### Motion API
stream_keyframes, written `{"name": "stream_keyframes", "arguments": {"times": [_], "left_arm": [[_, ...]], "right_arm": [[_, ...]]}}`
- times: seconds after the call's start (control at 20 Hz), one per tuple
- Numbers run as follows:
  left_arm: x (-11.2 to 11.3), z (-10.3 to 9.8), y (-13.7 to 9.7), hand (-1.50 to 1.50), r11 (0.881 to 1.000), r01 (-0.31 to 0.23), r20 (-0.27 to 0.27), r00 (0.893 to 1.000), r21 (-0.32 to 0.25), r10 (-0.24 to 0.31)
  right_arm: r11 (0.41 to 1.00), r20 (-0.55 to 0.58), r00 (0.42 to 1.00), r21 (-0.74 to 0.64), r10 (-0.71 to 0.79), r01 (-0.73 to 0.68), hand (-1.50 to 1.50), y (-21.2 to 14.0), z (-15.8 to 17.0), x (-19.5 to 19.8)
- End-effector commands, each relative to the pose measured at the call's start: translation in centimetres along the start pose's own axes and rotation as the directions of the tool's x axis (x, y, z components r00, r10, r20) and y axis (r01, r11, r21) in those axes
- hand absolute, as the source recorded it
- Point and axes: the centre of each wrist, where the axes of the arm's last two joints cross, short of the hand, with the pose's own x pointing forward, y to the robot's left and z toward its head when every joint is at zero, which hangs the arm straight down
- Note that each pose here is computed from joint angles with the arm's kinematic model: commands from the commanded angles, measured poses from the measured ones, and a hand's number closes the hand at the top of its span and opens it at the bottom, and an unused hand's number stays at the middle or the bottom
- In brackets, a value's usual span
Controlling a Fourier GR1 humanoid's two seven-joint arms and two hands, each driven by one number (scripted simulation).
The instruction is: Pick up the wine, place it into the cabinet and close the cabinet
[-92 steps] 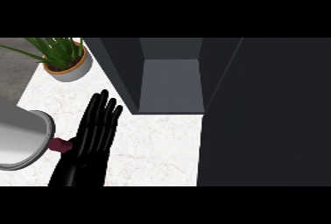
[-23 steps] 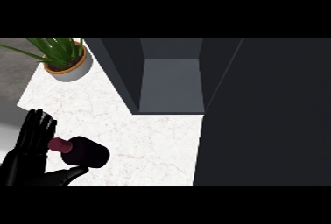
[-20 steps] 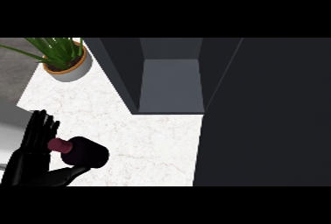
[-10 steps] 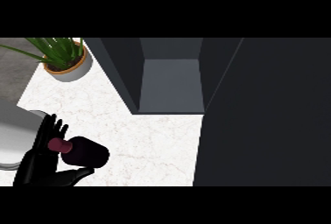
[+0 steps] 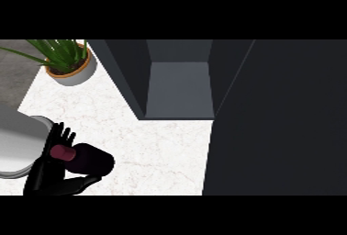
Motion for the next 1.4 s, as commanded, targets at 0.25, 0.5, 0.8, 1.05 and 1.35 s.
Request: {"name": "stream_keyframes", "arguments": {"times": [0.25,0.5,0.8,1.05,1.35], "left_arm": [[-1.4,-0.6,-0.2,-1.50,1.000,-0.004,-0.019,1.000,-0.007,0.004],[-2.5,0.2,0.4,-1.50,1.000,0.002,-0.005,1.000,0.006,-0.002],[-5.6,-0.9,0.9,-1.50,0.999,-0.045,-0.056,0.997,-0.027,0.043],[-5.5,-2.1,-2.0,-1.50,0.999,-0.046,-0.038,0.998,-0.012,0.046],[-6.6,-1.3,0.8,-1.50,0.993,-0.106,-0.028,0.994,-0.046,0.104]], "right_arm": [[0.999,0.060,0.998,0.001,-0.032,0.032,-1.50,1.1,2.5,2.0],[1.000,0.042,0.999,-0.002,-0.010,0.010,-1.50,0.3,1.9,1.9],[1.000,0.049,0.999,0.025,-0.011,0.010,-1.50,0.1,2.4,3.2],[1.000,0.056,0.998,0.007,-0.004,0.004,-1.50,-0.1,1.4,2.3],[1.000,0.041,0.999,-0.006,-0.028,0.029,-1.50,-0.4,0.9,3.0]]}}
